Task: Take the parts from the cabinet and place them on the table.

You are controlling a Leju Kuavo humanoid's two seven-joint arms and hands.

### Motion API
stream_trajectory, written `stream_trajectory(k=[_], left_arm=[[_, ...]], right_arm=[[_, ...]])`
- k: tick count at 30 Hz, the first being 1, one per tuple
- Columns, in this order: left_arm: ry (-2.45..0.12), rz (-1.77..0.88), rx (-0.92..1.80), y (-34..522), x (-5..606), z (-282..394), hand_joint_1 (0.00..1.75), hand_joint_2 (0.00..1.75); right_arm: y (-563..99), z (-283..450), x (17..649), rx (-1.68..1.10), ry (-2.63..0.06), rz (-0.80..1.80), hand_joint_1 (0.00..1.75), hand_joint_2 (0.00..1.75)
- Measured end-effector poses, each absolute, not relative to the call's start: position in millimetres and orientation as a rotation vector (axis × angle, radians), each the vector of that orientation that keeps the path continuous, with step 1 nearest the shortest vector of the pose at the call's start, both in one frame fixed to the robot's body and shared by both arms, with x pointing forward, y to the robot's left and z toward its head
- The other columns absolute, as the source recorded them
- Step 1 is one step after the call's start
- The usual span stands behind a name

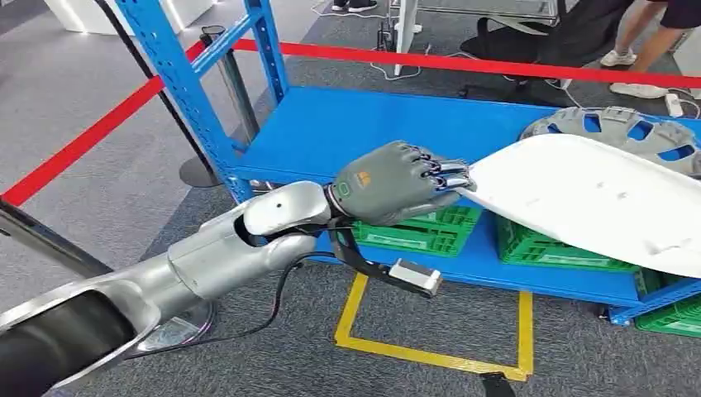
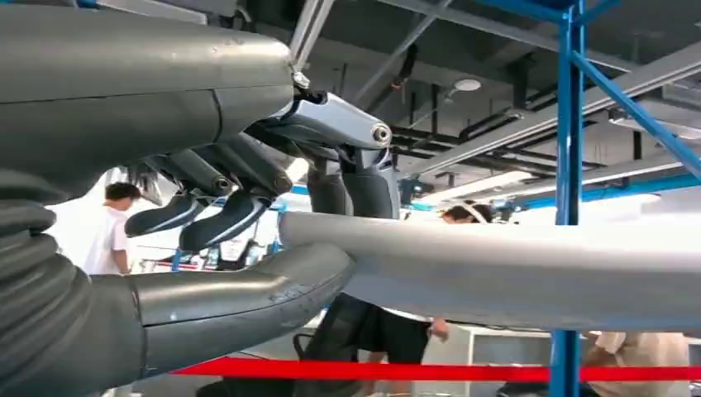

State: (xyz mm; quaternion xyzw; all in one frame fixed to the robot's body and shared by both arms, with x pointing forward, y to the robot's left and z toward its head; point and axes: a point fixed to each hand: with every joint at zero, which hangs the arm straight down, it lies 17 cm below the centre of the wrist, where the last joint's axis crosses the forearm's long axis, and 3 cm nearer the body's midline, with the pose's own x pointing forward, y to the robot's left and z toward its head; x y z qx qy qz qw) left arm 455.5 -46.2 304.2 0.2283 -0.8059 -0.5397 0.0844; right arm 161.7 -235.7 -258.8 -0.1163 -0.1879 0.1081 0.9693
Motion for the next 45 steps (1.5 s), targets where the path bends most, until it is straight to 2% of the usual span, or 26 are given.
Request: stream_trajectory(k=[45], left_arm=[[-2.404, -1.619, 0.685, -47.1, 455.3, 304.5, 1.75, 1.75]], right_arm=[[-230.2, -258.4, 161.1, -0.229, -0.374, 0.21, 0.0, 1.75]])
